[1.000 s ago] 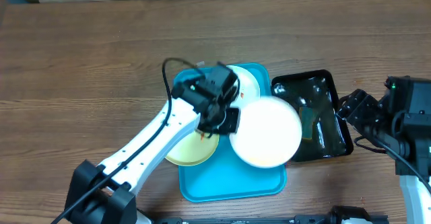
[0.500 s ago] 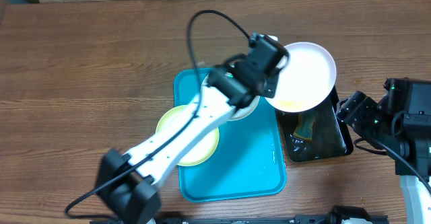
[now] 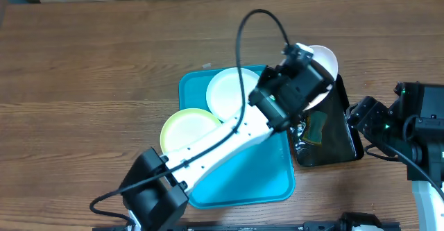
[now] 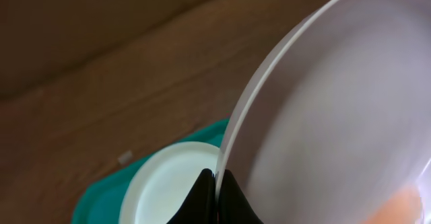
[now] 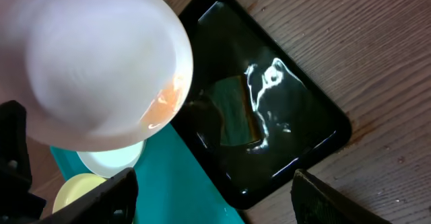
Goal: Clean dirty plates on tray and stack at the side
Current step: 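Lift the lower white plate with left gripper and tilt it up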
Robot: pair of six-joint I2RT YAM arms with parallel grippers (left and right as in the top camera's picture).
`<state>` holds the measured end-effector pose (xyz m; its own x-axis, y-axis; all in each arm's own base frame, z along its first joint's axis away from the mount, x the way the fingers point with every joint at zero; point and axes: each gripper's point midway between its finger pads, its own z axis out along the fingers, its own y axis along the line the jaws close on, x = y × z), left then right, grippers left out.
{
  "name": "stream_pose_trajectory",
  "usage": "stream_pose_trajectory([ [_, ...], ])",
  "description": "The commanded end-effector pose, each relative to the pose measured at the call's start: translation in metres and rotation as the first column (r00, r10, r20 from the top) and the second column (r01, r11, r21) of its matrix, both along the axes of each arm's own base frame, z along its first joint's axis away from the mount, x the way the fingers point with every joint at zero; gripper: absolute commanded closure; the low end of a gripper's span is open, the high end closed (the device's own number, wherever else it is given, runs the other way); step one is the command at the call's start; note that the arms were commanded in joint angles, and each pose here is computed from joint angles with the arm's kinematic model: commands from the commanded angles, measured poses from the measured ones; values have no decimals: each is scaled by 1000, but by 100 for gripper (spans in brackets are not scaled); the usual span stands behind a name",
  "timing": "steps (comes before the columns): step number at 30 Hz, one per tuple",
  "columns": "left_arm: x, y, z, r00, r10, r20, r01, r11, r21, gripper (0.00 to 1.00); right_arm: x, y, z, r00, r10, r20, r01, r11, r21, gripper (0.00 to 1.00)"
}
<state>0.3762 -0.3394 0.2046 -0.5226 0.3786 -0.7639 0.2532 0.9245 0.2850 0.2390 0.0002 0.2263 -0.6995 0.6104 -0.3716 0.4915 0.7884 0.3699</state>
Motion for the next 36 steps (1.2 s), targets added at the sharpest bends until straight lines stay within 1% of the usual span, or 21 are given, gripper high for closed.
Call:
stream_pose_trajectory([
  [1, -6, 2, 35, 988, 1, 156, -24, 989, 146, 96, 1, -1, 6, 1000, 12, 24, -12, 1000, -7, 25],
  [6, -15, -8, 54, 969, -22, 246, -30, 978, 204, 96, 1, -1, 6, 1000, 12, 24, -11, 1000, -7, 25],
  [11, -17, -13, 64, 957, -25, 289, -40, 976, 215, 96, 1, -1, 6, 1000, 12, 23, -12, 1000, -7, 25],
  [15, -15, -9, 72, 946, 10, 324, -80, 976, 204, 96, 1, -1, 6, 1000, 12, 23, -12, 1000, -7, 25],
  [20, -15, -10, 73, 946, -5, 324, -72, 972, 224, 96, 1, -1, 6, 1000, 12, 23, -12, 1000, -7, 25],
  [28, -16, -9, 71, 947, -1, 320, -74, 973, 221, 96, -1, -1, 5, 1000, 12, 14, -12, 1000, -6, 25],
  [31, -16, -4, 58, 962, 28, 272, -78, 982, 174, 96, -1, -1, 5, 1000, 11, 14, -11, 1000, -6, 25],
  [33, -14, 1, 51, 969, 40, 246, -83, 982, 167, 96, -1, -1, 5, 1000, 11, 13, -11, 1000, -6, 25],
  [34, -13, 6, 55, 966, 60, 253, -103, 981, 164, 96, -1, -1, 5, 1000, 12, 13, -12, 1000, -6, 25],
  [36, -15, 11, 63, 962, 96, 257, -129, 985, 115, 96, -1, -1, 5, 1000, 12, 12, -11, 1000, -6, 25],
])
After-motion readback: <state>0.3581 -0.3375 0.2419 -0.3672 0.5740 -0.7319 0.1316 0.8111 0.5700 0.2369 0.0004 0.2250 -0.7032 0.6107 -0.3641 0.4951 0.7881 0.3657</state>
